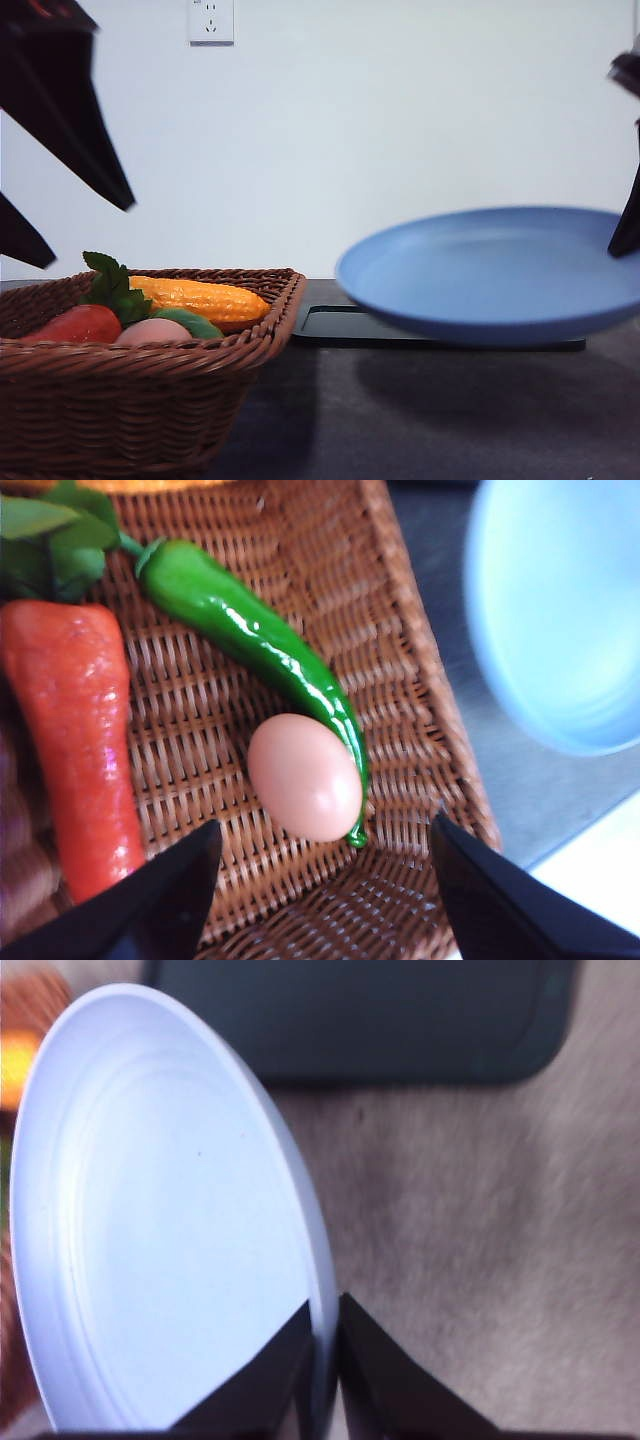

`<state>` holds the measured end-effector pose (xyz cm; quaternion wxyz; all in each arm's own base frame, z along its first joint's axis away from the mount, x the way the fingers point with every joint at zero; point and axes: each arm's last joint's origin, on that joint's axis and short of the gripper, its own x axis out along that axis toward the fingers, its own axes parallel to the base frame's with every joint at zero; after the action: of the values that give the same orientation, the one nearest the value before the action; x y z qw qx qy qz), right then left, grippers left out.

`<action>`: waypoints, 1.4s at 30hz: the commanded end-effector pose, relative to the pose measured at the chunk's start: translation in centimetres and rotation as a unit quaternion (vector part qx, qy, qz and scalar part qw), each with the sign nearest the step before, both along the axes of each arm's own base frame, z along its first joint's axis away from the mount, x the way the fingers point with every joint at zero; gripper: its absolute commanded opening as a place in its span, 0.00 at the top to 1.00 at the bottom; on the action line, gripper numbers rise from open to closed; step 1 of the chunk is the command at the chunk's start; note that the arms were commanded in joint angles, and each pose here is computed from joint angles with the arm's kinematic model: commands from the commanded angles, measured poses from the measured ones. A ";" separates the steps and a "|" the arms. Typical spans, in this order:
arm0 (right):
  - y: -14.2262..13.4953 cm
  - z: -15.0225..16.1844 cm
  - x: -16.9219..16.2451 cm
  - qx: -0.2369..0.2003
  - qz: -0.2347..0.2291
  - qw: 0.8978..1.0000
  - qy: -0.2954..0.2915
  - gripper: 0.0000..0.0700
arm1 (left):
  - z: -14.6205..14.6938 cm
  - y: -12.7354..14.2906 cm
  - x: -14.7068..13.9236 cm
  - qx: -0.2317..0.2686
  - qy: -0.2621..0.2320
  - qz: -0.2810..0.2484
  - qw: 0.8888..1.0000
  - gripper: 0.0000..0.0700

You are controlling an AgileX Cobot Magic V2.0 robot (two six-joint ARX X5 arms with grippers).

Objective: Transfer egg from basket to plate and serve

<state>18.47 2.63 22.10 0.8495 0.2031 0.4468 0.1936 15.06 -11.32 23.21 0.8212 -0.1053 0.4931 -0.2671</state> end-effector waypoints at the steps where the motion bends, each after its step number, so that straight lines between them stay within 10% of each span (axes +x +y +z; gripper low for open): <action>1: -0.2 0.7 0.0 0.007 -0.010 1.000 -0.011 1.00 | 0.4 -1.0 0.6 0.006 -0.003 -0.002 1.000 0.39; 25: -0.7 1.5 -0.8 0.008 -0.025 0.999 -0.030 1.00 | -5.1 -6.2 3.8 0.110 0.073 -0.023 0.991 0.40; 34: -0.7 1.5 -0.8 0.008 -0.025 0.999 -0.030 1.00 | -5.3 -6.2 3.8 0.120 0.069 -0.038 0.990 0.67; 42: -0.7 1.5 -0.8 0.009 -0.024 0.999 -0.030 1.00 | -3.8 -6.0 3.8 0.126 0.045 -0.039 0.990 0.69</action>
<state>17.44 1.90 23.14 0.8625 0.2101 0.4228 0.1820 18.68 -16.92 18.73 0.7879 -0.0025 0.5756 -0.2189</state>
